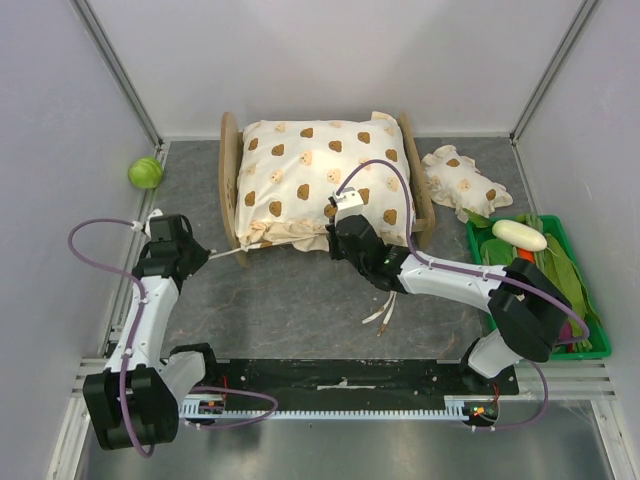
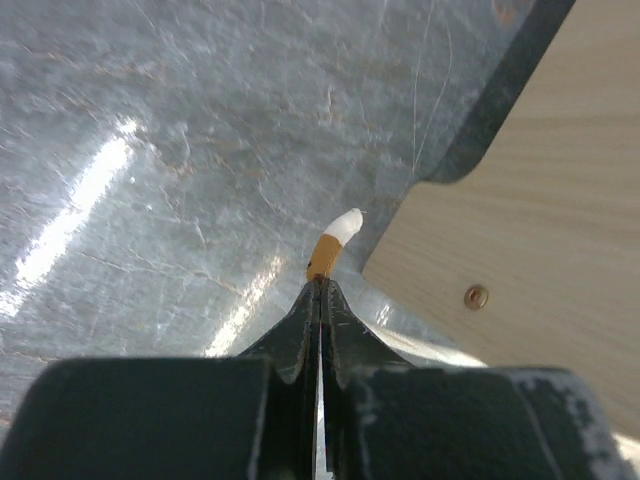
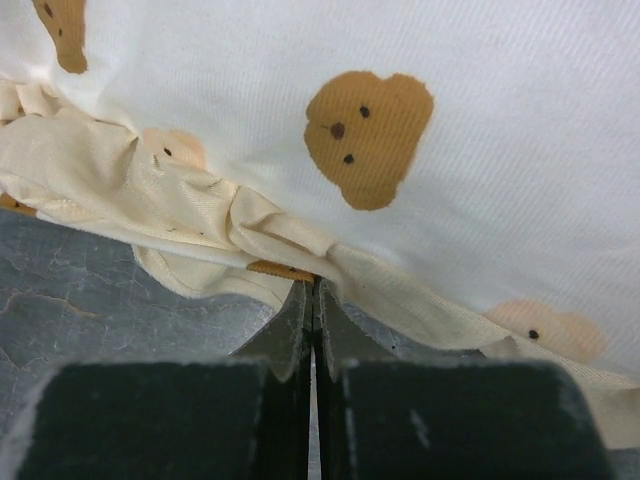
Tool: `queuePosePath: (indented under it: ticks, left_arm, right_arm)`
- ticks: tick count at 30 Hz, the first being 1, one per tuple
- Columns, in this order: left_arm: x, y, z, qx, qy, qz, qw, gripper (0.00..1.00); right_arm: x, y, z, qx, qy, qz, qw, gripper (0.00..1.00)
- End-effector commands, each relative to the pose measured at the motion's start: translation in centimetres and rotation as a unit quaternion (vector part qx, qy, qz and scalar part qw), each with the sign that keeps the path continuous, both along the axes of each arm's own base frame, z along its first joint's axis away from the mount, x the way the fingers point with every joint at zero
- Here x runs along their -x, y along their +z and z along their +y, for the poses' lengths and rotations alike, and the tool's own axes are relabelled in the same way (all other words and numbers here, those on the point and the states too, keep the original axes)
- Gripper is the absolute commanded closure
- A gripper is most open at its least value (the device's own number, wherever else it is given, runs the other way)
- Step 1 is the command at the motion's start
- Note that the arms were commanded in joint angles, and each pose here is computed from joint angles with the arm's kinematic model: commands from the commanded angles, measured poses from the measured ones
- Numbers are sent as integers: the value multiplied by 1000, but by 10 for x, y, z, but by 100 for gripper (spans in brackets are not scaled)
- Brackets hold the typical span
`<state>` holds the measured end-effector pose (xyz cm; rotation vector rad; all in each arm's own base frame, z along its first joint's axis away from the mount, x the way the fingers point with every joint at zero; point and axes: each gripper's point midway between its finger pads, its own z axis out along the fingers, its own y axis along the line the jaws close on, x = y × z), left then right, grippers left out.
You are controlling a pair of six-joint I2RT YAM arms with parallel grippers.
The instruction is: Set up the pet bed
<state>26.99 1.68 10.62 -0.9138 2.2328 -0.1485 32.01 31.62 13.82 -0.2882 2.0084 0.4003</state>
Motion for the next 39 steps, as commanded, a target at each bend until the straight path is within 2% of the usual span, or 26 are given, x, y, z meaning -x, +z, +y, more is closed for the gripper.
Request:
queuePosePath:
  ticks: [1,7,13,17,18,22,24,25,27,28,30,31,33,34,35,37,38,39]
  left_arm:
    - [-17,24,42,-46,47,-26,997,98]
    - [-35,17,38,-24,32,-23,999,98]
    - [-37,8,43,-31,35,-11,999,98]
    - [-45,17,14,20,-30,-46,998,98]
    - [-48,24,10,25,-42,-68,997,98]
    - [-41,30,-3,43,-66,-81,994,98]
    - [-38,30,-7,51,-72,-78,993,89]
    - [-35,32,-10,56,-77,-78,992,79]
    - [-32,34,-12,60,-80,-76,992,66]
    - [-28,33,-12,59,-80,-70,993,53]
    - [-23,42,-7,44,-71,-75,994,41]
    - [-18,46,-6,38,-69,-69,994,22]
    - [-13,61,1,14,-59,-80,995,6]
    - [-8,70,7,-2,-52,-79,996,5]
    - [-5,82,9,-15,-50,-92,994,5]
    - [1,103,17,-43,-37,-107,993,4]
    - [7,111,18,-51,-34,-113,992,4]
    - [9,119,19,-58,-38,-120,990,3]
  right_arm:
    - [-15,22,-19,-6,-47,-25,999,100]
    - [-13,26,-21,-18,-54,-28,998,100]
    - [-8,33,-29,-28,-56,-36,997,100]
    - [3,34,-3,-51,16,-27,998,100]
    - [6,30,3,-52,31,-21,998,100]
    - [38,24,31,-53,105,-12,993,100]
    - [58,21,44,-54,136,-9,989,100]
    - [66,20,49,-55,146,-7,988,98]
    - [89,13,63,-55,180,3,982,95]
    - [97,9,68,-55,191,9,980,89]
    - [113,0,76,-56,216,30,974,77]
    - [116,-6,73,-47,213,43,975,60]
    - [111,7,66,-44,196,34,979,46]
    - [108,9,56,-22,188,30,981,35]
    - [101,32,51,-31,173,7,984,29]
    - [96,48,37,-13,169,-14,985,18]
    - [87,75,28,-28,150,-37,988,17]
    - [77,82,11,-15,117,-46,992,16]
